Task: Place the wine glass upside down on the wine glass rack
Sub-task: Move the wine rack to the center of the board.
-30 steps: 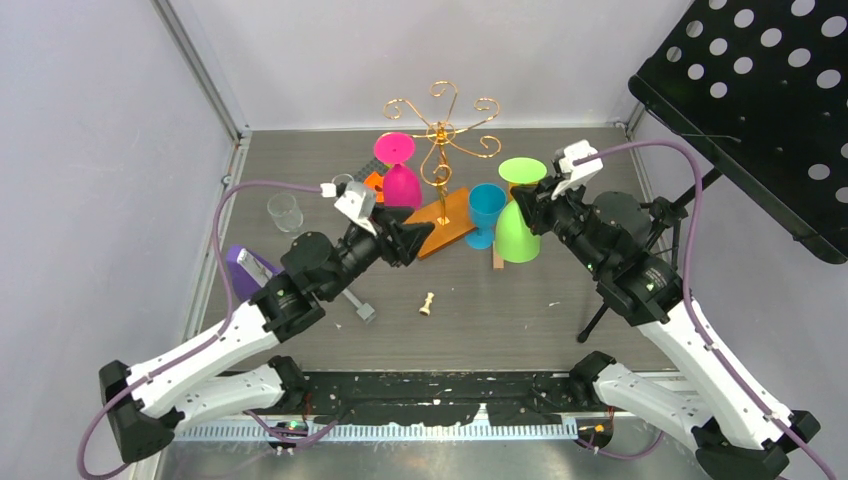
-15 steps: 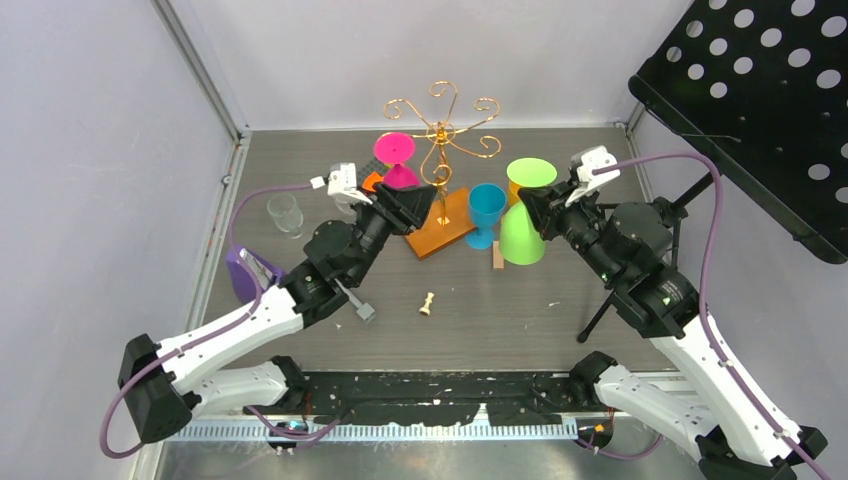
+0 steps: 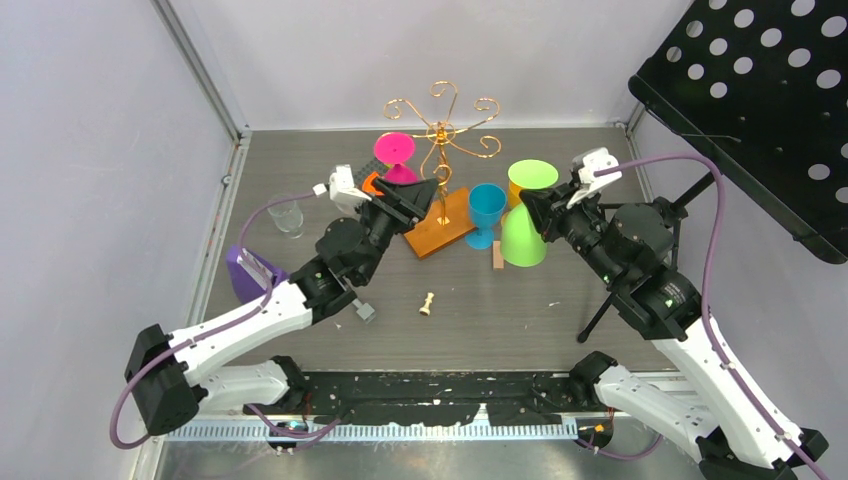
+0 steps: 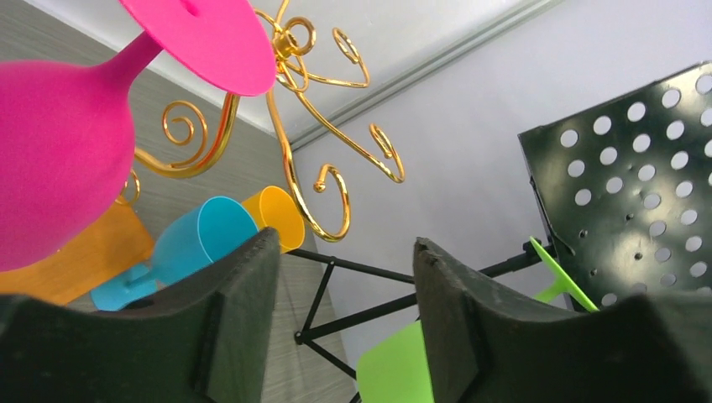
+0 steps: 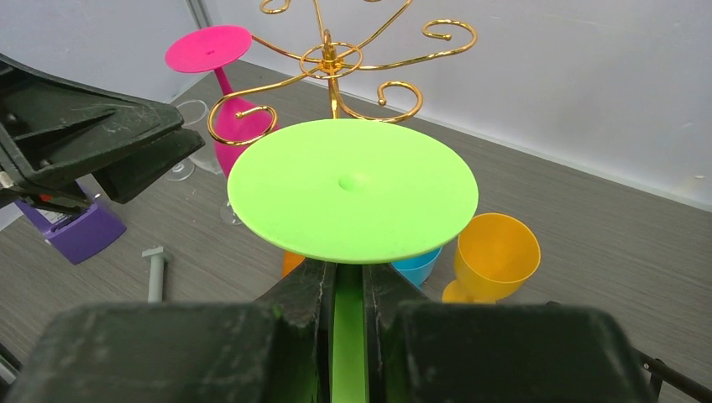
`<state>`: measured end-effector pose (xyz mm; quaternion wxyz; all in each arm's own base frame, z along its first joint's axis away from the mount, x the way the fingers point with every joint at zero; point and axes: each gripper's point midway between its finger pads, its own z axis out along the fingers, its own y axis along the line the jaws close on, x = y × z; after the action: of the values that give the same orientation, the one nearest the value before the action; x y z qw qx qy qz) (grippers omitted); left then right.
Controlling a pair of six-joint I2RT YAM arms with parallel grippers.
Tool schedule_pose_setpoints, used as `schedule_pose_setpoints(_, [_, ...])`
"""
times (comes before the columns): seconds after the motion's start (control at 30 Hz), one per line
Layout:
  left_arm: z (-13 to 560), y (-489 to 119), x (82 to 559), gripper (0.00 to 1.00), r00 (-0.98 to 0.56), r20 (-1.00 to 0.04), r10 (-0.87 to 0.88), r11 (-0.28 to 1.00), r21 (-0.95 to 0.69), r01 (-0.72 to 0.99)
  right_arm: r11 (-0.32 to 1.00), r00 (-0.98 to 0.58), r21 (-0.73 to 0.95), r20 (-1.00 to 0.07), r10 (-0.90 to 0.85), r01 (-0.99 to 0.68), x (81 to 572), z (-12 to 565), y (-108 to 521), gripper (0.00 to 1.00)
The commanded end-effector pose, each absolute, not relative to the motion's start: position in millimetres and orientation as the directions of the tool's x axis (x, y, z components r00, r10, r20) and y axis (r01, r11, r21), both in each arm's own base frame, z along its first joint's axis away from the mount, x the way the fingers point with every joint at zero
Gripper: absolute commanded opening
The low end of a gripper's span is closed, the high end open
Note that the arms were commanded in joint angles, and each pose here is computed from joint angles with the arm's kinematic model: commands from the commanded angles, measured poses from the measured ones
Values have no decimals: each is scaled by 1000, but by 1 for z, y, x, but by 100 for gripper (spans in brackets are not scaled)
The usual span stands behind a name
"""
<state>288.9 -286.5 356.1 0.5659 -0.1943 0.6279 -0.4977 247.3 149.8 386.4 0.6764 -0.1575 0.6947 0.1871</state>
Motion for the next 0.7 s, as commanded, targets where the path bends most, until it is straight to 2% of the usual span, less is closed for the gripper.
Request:
schedule_pose_setpoints(0.0, [364, -281, 300, 53, -241, -450, -860, 383, -881, 278, 883, 9, 61, -997, 74, -466, 244, 404, 146, 6])
schedule_pose_setpoints(0.13, [354, -288, 308, 48, -255, -413, -874, 353, -901, 250, 881, 10, 68, -997, 82, -468, 242, 406, 145, 5])
schedule_pose_setpoints(0.47, [360, -295, 321, 46, -244, -330, -912, 258, -923, 284, 884, 11, 73, -996, 88, -461, 239, 403, 141, 5])
schedule_pose_setpoints(0.67, [359, -296, 325, 43, -238, -315, -919, 244, -927, 284, 882, -1, 83, -996, 93, -463, 238, 399, 142, 5])
